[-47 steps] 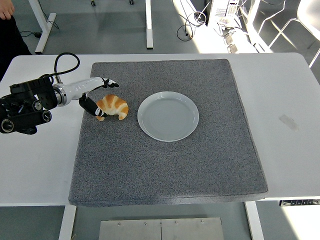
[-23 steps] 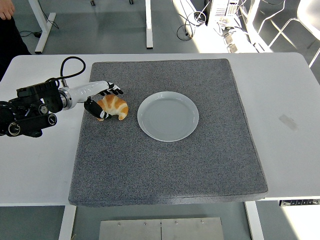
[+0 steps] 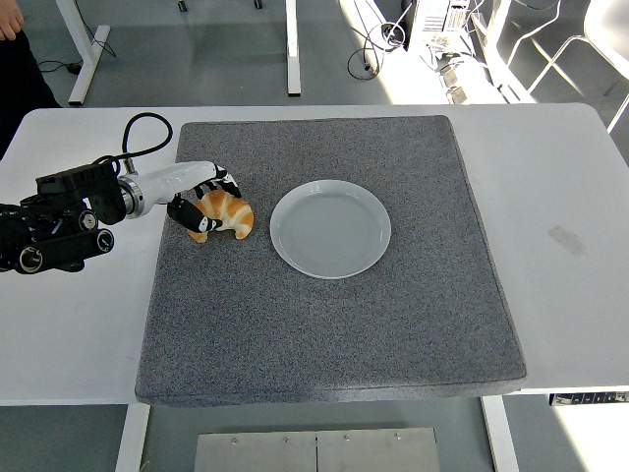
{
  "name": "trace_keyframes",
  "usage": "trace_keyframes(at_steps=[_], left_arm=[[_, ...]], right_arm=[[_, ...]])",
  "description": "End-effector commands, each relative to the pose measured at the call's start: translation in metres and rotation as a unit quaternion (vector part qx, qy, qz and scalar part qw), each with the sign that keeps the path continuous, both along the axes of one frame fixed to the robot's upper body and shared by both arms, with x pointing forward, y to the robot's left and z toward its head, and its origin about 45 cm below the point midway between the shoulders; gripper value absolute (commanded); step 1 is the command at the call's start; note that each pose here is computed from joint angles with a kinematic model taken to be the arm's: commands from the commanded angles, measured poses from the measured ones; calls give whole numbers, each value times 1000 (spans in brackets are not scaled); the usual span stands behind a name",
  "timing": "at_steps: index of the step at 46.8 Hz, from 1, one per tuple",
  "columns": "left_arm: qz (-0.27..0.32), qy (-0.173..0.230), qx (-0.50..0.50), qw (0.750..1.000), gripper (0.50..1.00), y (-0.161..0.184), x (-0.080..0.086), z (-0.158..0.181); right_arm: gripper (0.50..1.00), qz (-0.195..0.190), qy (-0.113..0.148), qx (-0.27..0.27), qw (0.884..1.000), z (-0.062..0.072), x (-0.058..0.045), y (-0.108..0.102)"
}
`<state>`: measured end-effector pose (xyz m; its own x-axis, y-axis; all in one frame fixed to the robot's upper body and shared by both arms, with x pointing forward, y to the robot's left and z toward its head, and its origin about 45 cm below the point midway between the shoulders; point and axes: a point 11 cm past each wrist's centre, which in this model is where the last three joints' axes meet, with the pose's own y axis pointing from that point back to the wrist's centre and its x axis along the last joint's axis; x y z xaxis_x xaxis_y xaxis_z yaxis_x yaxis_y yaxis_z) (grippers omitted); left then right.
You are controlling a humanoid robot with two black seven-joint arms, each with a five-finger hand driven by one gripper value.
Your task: Place the bread on the plate
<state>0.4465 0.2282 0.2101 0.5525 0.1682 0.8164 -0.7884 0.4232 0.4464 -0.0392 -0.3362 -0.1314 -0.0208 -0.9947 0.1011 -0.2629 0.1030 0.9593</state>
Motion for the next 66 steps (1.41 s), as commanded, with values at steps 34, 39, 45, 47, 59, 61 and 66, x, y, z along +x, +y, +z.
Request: trace_keyframes(at_steps=[34, 39, 45, 47, 59, 61, 66], left_arm=[[7, -40, -58, 998, 627, -22, 21, 49], [-3, -42, -65, 997, 628, -33, 24, 58], [-11, -43, -74, 996, 630, -44, 24, 61], [-16, -44, -75, 996, 630, -48, 24, 62], [-50, -33, -84, 995, 631, -88, 15, 55], [-52, -32, -84, 995, 631, -94, 14, 53], [-63, -28, -86, 994, 633, -108, 11, 51]], right_arm=[[1000, 0, 0, 0, 1000, 0, 0, 0], [1000, 0, 0, 0, 1000, 0, 0, 0], [1000, 0, 0, 0, 1000, 0, 0, 0], [1000, 0, 0, 0, 1000, 0, 0, 0], [1000, 0, 0, 0, 1000, 0, 0, 0], [1000, 0, 0, 0, 1000, 0, 0, 0], [1000, 0, 0, 0, 1000, 0, 0, 0]])
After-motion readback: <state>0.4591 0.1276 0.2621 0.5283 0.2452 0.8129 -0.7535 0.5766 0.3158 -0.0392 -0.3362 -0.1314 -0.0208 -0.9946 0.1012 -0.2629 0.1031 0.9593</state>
